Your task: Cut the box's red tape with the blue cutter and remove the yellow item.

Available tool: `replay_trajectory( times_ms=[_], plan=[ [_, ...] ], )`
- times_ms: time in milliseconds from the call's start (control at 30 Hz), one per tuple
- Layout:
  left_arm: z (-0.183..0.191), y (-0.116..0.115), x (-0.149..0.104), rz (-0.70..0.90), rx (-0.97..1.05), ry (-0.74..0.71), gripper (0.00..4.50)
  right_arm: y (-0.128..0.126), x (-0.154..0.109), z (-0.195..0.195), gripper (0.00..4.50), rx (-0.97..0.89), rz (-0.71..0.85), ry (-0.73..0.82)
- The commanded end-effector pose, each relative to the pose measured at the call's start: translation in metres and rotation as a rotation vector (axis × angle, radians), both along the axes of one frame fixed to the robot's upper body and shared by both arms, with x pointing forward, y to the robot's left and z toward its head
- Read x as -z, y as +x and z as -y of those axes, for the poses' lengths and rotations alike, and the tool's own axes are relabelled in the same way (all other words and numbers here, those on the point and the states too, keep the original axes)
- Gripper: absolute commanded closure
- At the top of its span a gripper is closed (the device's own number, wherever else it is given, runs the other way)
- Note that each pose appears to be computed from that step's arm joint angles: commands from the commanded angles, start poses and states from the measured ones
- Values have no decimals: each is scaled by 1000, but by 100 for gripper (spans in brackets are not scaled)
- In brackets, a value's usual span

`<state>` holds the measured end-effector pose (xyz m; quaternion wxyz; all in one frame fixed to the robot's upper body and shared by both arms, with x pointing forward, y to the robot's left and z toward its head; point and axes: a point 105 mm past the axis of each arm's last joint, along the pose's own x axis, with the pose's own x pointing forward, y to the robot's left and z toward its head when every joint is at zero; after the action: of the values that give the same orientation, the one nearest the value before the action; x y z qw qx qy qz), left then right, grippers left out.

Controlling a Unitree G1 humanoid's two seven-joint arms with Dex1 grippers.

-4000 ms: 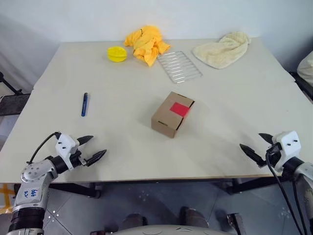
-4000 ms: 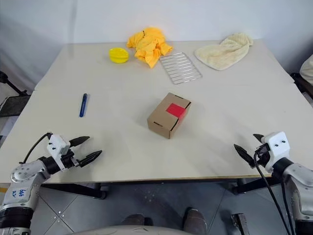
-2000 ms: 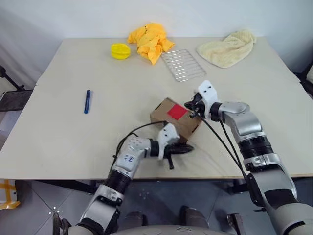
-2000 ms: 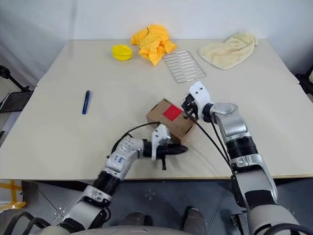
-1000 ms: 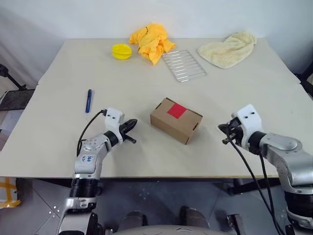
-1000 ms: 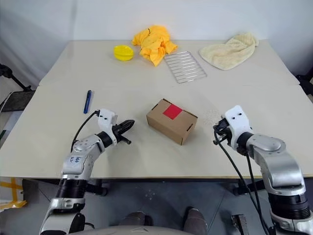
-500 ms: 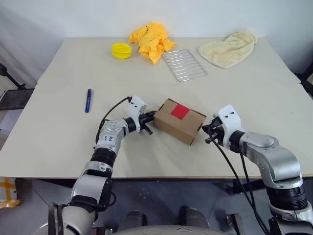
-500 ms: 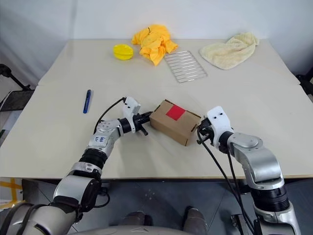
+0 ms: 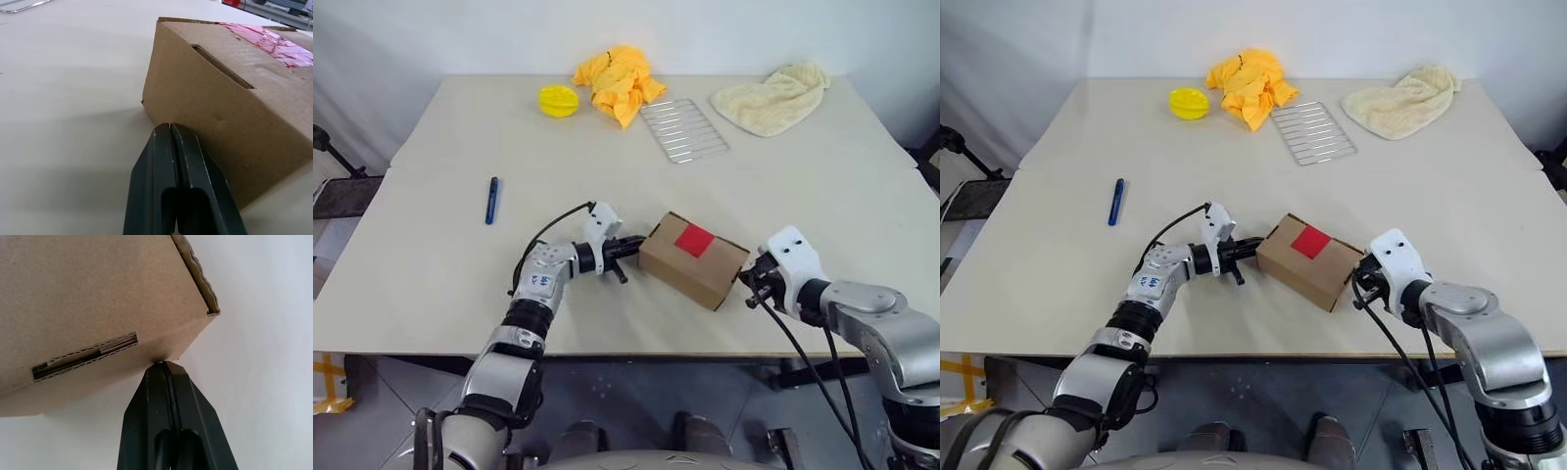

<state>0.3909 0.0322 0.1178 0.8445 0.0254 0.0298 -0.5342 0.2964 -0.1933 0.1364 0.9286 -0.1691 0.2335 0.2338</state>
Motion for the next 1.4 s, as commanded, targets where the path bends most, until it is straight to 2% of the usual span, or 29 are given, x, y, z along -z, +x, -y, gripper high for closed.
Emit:
replay_trajectory(
  times_ms=[33, 500, 833, 967, 1000, 1100, 1233, 1400],
  plan=[
    [37, -14, -7, 31, 139, 11, 446, -8, -9, -16, 450, -101, 26, 19],
    [42, -10, -8, 52, 137, 17, 446, -12, -7, 10, 450, -56, 27, -34],
    [4, 10, -7, 86, -23, 44, 446, -20, -7, 60, 450, 60, 60, -123],
    [-17, 20, -11, 82, -109, 43, 446, -22, -17, 79, 450, 84, 101, -146],
    [-25, 25, -12, 67, -155, 48, 428, -19, -25, 83, 450, 86, 141, -156],
    [-44, 30, -10, 55, -233, 111, 361, -12, -49, 84, 393, 69, 230, -112],
    [-65, 33, -26, 96, -319, 104, 244, -6, -77, 66, 266, -25, 296, 50],
    [-96, 27, -51, 136, -475, 70, 99, -2, -93, 50, 102, -160, 355, 82]
  ],
)
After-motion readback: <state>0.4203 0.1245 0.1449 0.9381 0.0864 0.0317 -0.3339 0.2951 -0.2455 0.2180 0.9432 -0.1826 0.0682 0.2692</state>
